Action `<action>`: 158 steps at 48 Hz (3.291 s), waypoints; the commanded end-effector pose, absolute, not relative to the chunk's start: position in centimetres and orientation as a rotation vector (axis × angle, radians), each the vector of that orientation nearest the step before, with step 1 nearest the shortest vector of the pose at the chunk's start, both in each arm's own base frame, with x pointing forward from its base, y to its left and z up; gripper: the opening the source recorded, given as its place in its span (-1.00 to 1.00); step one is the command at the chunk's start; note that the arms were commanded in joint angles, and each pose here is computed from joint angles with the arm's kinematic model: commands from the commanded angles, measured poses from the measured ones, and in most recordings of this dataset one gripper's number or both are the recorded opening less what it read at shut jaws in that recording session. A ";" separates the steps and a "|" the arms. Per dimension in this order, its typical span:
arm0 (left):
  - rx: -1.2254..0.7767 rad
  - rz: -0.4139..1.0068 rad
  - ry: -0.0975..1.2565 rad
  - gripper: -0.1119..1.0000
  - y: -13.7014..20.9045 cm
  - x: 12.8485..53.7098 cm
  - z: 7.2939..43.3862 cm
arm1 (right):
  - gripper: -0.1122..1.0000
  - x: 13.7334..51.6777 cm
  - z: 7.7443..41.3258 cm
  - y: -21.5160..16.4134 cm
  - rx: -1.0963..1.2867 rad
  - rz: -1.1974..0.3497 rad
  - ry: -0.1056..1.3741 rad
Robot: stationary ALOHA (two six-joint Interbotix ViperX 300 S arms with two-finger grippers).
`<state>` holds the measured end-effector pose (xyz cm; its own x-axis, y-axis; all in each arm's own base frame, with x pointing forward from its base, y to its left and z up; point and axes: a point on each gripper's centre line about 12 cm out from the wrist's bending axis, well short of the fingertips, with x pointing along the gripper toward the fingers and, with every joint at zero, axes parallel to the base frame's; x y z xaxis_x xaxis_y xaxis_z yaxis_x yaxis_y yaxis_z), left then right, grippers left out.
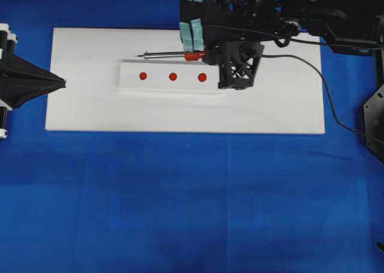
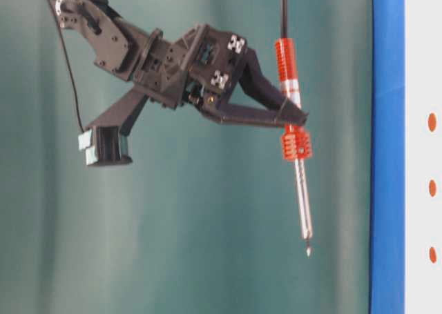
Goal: Touch the tip of the soldering iron to the mark.
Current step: 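Lift the iron tip off the strip and move right, then lower the iron tip onto the middle red dot, then hold the iron tip on the middle red dot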
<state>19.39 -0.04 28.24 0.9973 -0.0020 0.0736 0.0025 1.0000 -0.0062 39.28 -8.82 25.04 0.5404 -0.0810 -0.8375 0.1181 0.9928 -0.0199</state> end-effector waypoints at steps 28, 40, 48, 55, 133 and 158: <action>-0.006 -0.004 -0.090 -0.76 -0.1 19.5 28.7 | -0.68 33.7 26.3 -8.0 0.078 -0.150 1.010; -0.006 -0.003 -0.089 -0.76 0.0 19.5 28.7 | -0.68 33.8 26.3 -8.1 0.071 -0.153 1.006; -0.006 -0.004 -0.089 -0.76 -0.1 19.5 28.7 | -0.68 33.8 26.3 -8.1 0.071 -0.153 1.006; -0.006 -0.003 -0.090 -0.76 0.0 19.5 28.7 | -0.68 33.8 26.4 -8.1 0.068 -0.154 1.004; -0.006 -0.004 -0.083 -0.76 -0.1 19.6 28.5 | -0.68 37.1 17.8 -9.1 0.088 -0.148 1.147; -0.006 -0.003 -0.080 -0.76 0.0 19.6 28.5 | -0.68 37.0 17.3 -9.1 0.097 -0.150 1.164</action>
